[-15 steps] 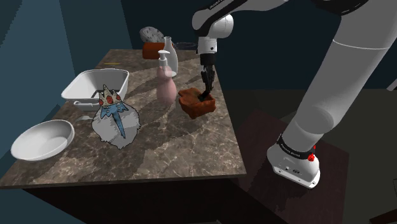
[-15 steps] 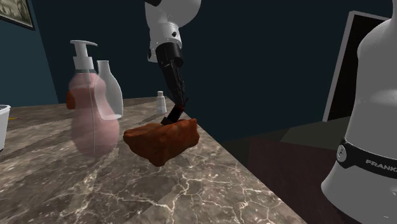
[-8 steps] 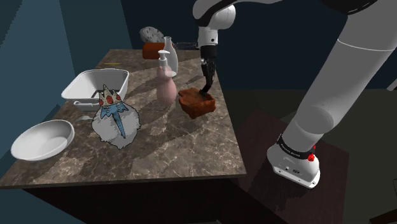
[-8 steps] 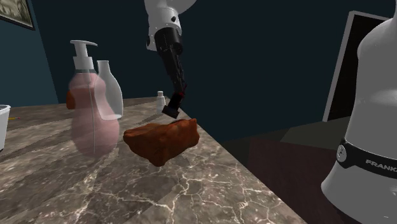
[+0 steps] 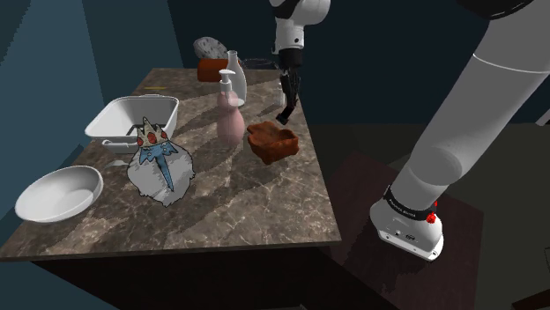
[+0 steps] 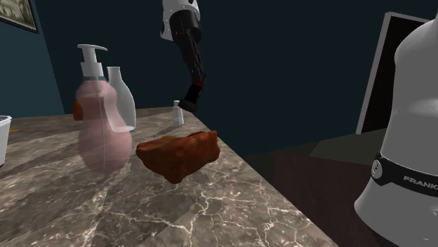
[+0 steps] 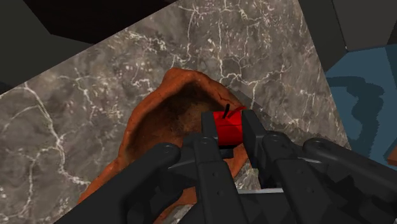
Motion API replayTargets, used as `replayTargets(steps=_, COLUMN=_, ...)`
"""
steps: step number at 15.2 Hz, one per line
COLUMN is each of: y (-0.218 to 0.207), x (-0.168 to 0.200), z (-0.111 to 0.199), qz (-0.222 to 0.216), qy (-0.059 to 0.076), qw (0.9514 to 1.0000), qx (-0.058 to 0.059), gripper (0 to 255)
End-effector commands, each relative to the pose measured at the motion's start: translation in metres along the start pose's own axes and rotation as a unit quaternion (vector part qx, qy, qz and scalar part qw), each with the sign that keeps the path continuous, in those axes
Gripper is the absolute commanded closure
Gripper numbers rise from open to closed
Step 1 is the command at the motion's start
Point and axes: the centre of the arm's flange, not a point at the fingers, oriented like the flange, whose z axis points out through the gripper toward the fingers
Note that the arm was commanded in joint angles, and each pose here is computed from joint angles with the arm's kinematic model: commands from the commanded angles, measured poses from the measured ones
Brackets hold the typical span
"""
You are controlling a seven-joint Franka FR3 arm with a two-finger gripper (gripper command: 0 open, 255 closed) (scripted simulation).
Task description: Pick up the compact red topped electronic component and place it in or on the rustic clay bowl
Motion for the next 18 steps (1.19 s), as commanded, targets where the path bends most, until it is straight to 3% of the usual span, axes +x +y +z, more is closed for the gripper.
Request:
replayTargets(steps=1, y=-0.005, x=-0.003, z=-0.008, qz=0.000, qy=0.000, qw=1.0000, qx=0.000, gripper=255)
replayTargets(steps=3, y=-0.008, x=-0.004, z=-0.013, qz=0.000, qy=0.000, qw=1.0000, qx=0.000, gripper=255)
replayTargets(steps=8, y=-0.015, x=0.048, z=-0.055, qz=0.000, qy=0.000, qw=1.0000, qx=0.000, gripper=255)
replayTargets(steps=18, y=0.007, x=0.062, z=-0.009, qz=0.000, qy=0.000, qw=1.0000, qx=0.000, gripper=255)
